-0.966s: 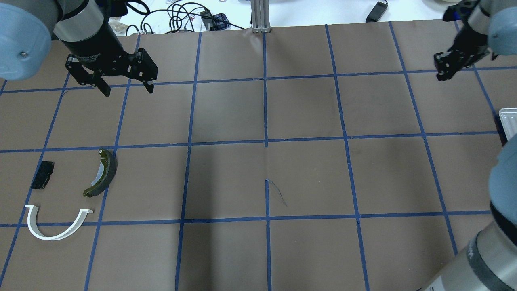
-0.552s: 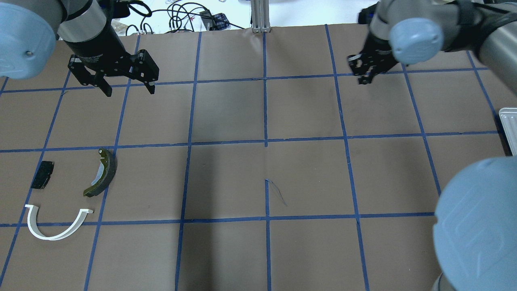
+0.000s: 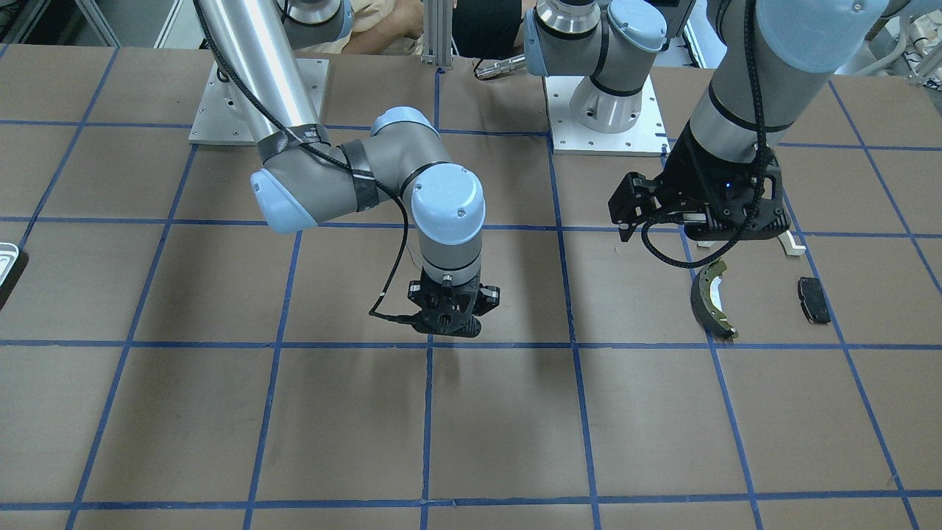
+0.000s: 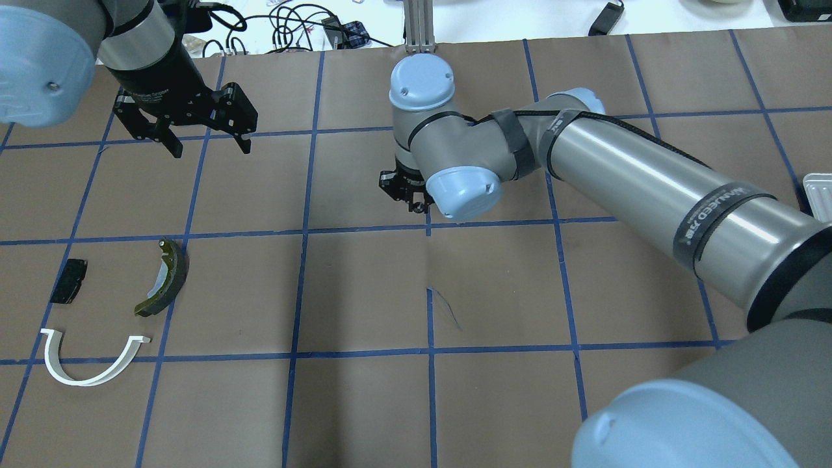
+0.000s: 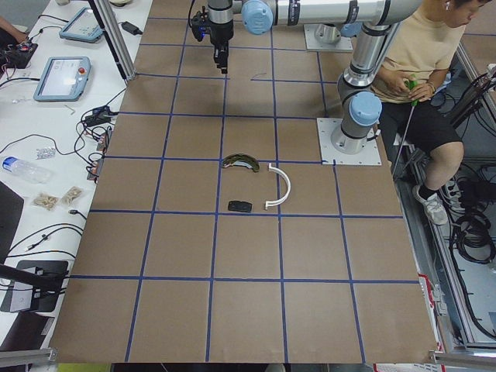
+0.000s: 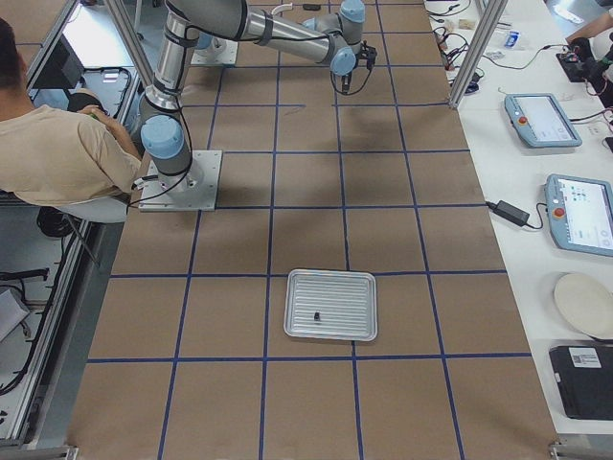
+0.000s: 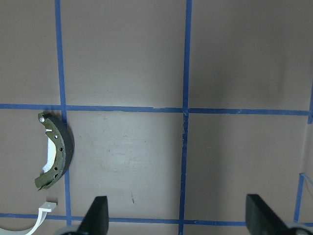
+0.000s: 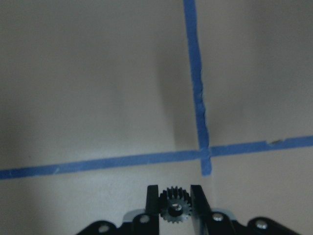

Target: Place bearing gear from tray to pile

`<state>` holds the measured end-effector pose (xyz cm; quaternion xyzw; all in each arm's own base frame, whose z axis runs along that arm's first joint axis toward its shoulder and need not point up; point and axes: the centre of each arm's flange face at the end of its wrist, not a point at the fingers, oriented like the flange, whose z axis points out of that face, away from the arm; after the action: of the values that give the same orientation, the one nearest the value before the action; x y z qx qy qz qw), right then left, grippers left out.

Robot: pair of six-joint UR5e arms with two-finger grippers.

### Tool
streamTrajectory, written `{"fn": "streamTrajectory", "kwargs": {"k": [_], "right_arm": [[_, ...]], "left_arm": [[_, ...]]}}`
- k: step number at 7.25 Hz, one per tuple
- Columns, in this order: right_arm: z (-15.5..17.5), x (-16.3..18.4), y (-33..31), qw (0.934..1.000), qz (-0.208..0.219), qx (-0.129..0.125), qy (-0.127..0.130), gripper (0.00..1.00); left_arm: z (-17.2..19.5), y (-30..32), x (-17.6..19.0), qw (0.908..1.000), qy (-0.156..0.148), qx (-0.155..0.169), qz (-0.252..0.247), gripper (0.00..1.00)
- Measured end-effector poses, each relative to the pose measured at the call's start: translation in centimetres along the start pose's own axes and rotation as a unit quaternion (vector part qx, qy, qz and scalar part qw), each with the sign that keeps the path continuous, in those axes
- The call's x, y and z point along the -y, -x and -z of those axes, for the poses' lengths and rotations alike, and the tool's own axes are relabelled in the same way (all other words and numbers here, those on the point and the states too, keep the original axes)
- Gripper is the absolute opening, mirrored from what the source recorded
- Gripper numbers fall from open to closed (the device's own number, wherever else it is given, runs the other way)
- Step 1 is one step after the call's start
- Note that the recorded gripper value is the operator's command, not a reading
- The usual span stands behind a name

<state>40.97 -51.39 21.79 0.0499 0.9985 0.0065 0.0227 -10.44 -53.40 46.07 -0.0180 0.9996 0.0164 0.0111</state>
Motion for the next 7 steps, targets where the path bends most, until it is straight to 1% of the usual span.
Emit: {"fn": "streamTrajectory", "kwargs": {"k": [1,2,3,4,5,6,7], "right_arm": [[-0.7,-1.3,0.6,1.0,0.005,-0.002,0.001,1.0],[-0.7,-1.4,0.6,0.9999,0.011,-0.003,-0.004,1.0],[0.3,-0.2,-0.5,0.9995,0.027,-0.007,-0.013,1.0],[2.4,2.4,-3.9,0.9987,0.044,-0.014,-0.024,1.0],[5.0,5.7,-9.5,0.9986,0.041,-0.02,-0.029,1.0],[7.4,8.6,-16.1,0.9988,0.031,-0.027,-0.027,1.0],[9.4,11.2,-24.5,0.9987,0.028,-0.039,-0.019,1.0]], "left_arm": [[-0.6,0.0,-0.1,1.0,0.007,0.0,0.0,1.0],[-1.4,0.0,-0.1,0.9999,0.012,-0.001,-0.001,1.0],[-1.8,-0.1,0.0,1.0,0.008,-0.002,0.0,1.0],[-1.9,-0.4,0.2,1.0,0.0,-0.005,0.002,1.0],[-2.2,-0.9,0.3,1.0,0.0,-0.007,0.002,1.0],[-3.4,-1.9,0.4,0.9999,0.005,-0.008,0.004,1.0],[-5.2,-4.2,0.5,0.9999,0.006,-0.009,0.005,1.0]]}}
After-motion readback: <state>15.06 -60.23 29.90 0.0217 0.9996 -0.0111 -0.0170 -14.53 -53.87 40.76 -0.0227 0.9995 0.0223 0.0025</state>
